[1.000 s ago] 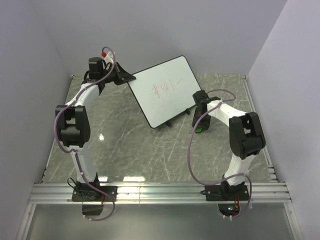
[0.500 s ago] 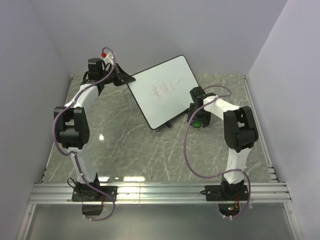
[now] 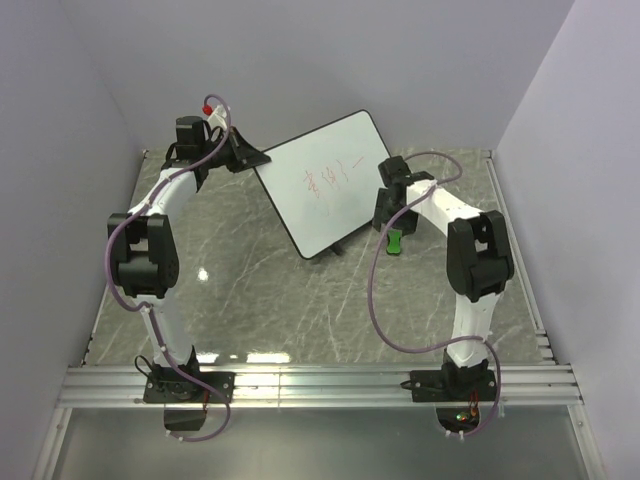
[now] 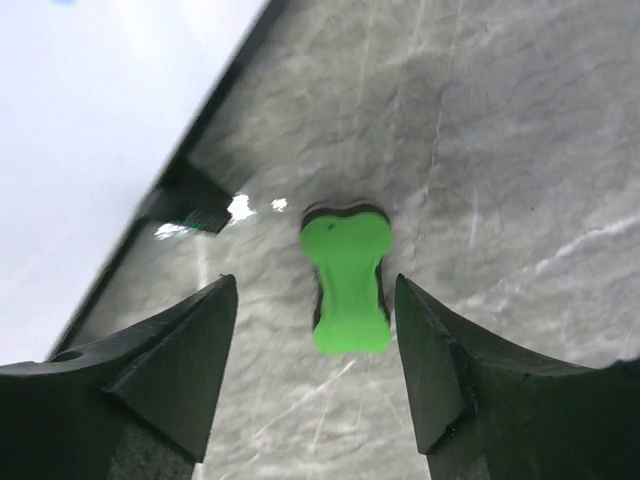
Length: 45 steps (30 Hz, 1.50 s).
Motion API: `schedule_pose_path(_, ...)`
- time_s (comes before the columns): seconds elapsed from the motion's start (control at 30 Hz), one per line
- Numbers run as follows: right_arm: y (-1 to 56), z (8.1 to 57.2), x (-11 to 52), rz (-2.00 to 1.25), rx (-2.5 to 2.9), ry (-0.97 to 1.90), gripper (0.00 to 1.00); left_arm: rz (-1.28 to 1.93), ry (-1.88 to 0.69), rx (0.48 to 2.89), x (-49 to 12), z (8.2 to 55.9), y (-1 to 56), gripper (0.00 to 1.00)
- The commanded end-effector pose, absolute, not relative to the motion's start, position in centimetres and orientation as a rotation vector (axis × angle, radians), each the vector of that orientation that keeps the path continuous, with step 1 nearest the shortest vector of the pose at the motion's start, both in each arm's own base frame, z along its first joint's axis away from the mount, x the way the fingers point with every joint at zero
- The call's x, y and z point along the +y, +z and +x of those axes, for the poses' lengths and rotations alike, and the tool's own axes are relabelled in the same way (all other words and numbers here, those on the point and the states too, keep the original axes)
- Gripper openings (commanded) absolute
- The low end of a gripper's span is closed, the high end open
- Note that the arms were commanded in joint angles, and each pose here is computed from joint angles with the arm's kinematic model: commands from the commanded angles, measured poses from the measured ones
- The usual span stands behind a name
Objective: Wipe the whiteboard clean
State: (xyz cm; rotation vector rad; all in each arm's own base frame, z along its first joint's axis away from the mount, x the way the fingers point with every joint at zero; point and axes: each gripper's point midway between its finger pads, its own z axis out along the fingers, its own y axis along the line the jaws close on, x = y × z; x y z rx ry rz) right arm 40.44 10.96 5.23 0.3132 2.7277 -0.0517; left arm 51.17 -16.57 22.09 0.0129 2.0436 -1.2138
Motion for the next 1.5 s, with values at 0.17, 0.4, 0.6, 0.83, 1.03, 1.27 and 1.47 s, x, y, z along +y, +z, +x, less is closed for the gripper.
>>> schedule_pose_path(0.17,3.0,39.3,8.9,0.331,2.787,-0.187,0.69,0.015,-1.035,2.186,-14.8,49.9,18.4,0.0)
schedule_pose_path(0.4,2.4,38.3,8.4,0.337,2.787,-0.182,0.53,0.012,-1.028,2.197,-14.8,49.8,18.3,0.0)
schedule_pose_path(0.6,1.7,37.8,8.6,0.35,2.803,-0.169,0.19,0.019,-1.028,2.202,-15.2,49.7,18.6,0.0)
schedule_pose_path(0.83,8.2,41.1,10.8,0.349,2.68,0.004,0.0,0.053,-1.005,2.234,-16.1,48.5,17.4,0.0)
schedule_pose_path(1.03,20.3,46.0,16.9,0.288,2.453,0.379,0.0,0.059,-1.013,2.264,-17.2,47.8,16.1,0.0)
schedule_pose_path(1.27,26.5,47.3,27.1,0.064,2.32,0.831,0.0,0.097,-1.005,2.284,-18.7,47.4,15.8,0.0)
schedule_pose_path(1.47,26.4,47.7,33.3,-0.029,2.329,0.965,0.0,0.134,-0.993,2.3,-19.8,46.7,15.5,0.0)
